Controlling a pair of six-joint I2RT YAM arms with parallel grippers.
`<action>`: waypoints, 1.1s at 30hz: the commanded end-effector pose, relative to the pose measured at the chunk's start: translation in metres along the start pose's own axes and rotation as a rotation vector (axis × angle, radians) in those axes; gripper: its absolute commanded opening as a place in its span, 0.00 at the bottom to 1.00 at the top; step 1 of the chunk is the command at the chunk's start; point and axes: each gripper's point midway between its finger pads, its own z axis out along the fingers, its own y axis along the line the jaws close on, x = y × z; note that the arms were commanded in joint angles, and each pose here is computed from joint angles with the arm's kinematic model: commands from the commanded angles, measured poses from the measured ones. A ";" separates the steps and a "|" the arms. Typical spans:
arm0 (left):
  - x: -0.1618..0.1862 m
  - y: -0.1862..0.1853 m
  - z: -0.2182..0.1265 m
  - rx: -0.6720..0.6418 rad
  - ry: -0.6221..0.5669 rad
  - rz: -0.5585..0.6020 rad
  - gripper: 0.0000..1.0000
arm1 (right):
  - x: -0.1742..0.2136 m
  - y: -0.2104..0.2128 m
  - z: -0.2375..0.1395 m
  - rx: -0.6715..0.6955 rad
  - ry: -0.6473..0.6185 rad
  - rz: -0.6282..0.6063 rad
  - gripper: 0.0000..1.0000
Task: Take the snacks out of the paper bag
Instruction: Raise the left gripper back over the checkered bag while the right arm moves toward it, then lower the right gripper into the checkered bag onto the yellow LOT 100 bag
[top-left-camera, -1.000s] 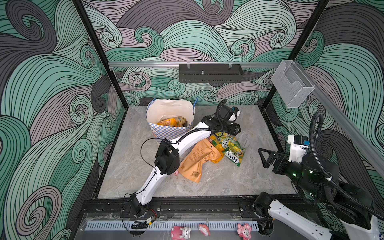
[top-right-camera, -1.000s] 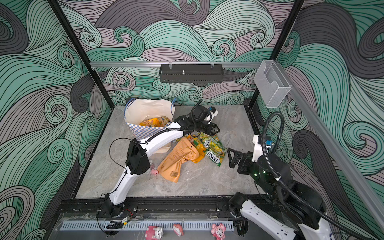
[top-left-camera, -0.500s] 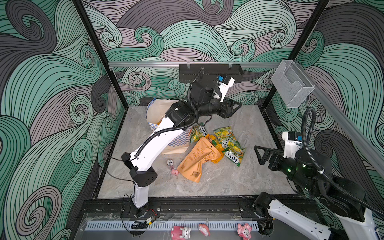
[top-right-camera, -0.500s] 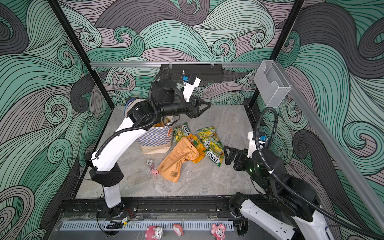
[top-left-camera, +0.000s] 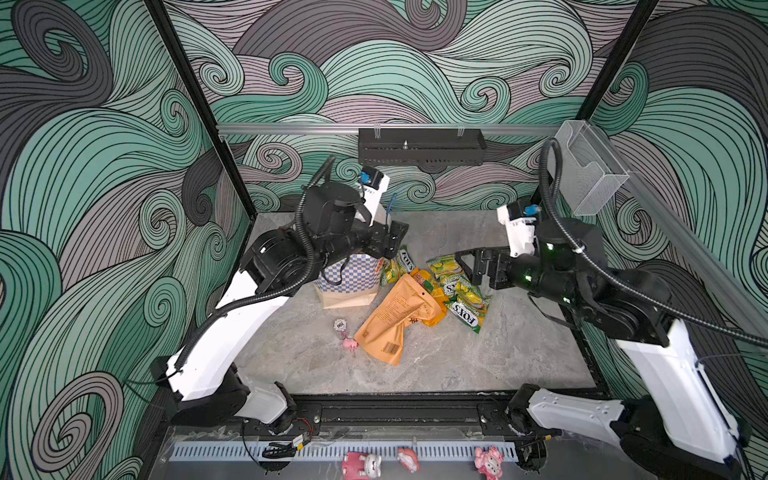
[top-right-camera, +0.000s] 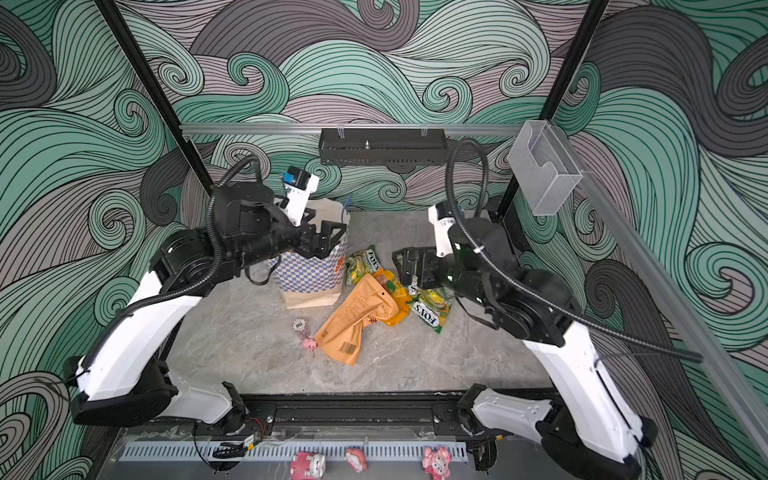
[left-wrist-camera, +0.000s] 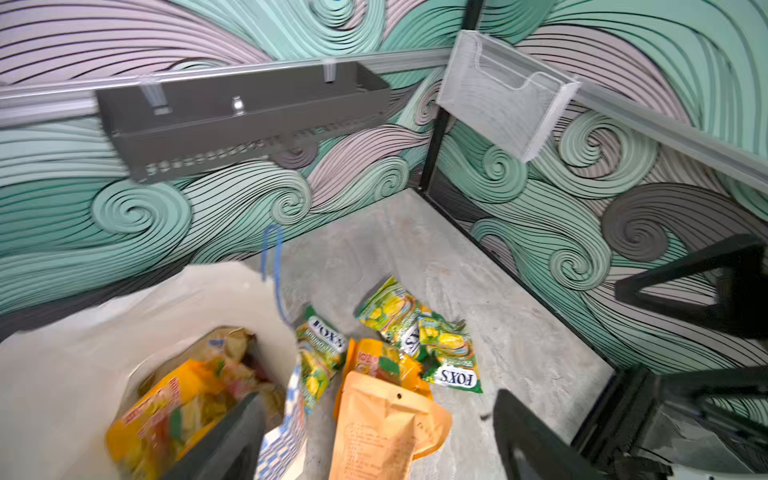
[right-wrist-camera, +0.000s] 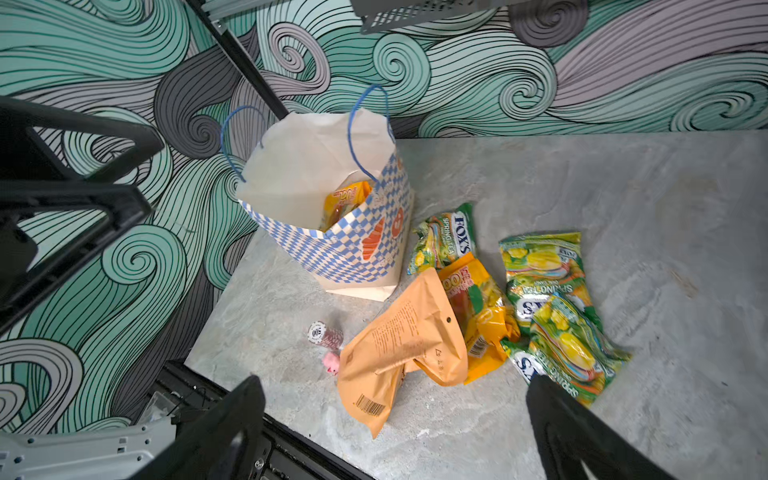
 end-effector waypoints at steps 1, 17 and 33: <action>0.009 0.050 -0.031 -0.139 -0.027 -0.143 0.95 | -0.003 0.027 0.010 -0.051 0.048 -0.090 0.97; 0.090 0.111 -0.084 -0.367 0.104 -0.323 0.96 | -0.024 0.140 0.101 -0.165 0.085 -0.301 0.97; 0.110 0.126 -0.059 -0.445 0.198 -0.185 0.90 | -0.002 0.135 0.279 -0.172 0.185 -0.213 0.91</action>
